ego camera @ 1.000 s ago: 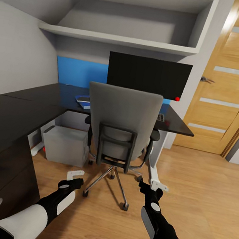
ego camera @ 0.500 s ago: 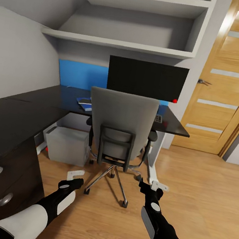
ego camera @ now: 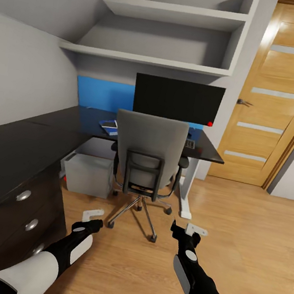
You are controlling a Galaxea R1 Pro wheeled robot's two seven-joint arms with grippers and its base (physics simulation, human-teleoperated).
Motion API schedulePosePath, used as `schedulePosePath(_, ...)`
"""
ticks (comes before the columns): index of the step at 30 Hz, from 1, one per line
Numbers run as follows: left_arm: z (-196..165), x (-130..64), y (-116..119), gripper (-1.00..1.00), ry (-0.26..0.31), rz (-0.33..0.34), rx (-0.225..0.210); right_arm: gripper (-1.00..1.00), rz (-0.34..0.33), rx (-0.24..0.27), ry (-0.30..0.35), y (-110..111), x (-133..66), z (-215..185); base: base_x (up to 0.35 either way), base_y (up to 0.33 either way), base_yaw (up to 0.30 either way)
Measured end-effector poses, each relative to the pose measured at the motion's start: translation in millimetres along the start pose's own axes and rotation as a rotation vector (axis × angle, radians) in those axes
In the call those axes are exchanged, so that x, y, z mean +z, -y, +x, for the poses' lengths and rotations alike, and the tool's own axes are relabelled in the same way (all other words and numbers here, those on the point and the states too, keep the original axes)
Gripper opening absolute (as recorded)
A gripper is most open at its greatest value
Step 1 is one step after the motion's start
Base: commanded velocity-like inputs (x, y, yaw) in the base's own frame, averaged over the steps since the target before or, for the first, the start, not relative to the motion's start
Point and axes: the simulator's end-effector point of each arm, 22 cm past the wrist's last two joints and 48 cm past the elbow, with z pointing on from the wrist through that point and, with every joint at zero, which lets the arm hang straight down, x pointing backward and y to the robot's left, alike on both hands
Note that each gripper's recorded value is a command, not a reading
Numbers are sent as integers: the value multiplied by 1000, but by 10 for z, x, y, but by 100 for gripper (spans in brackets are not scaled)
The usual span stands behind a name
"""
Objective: In the bedroom, organize the workspace by keeping the computer under the desk, ensuring the monitor is on the desk, placing the keyboard on the desk next to the monitor, placing the mouse on the desk next to the keyboard, moving the folder from the swivel chair onto the desk next to the mouse, stacking the notebook on top of the folder with the pen on top of the notebook, and positioning the swivel chair next to the desk.
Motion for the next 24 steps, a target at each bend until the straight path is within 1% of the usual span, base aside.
schedulePosePath(12,-239,-123,40,100,1,-2,0,100,2,-2,1,-16,-35,-265,-16,0,0)
schedulePosePath(16,-282,-161,55,100,-7,-1,3,100,4,-3,-2,-17,-46,-334,0,0,0)
schedulePosePath(19,-150,-180,-4,100,-45,-16,18,100,13,-8,-9,30,-63,-283,0,0,0)
schedulePosePath(22,11,-206,-86,100,-89,-36,34,100,31,-13,1,119,-97,-194,0,0,0)
schedulePosePath(24,275,-241,-203,100,-148,-62,54,100,44,-18,-3,187,-135,-89,0,0,0)
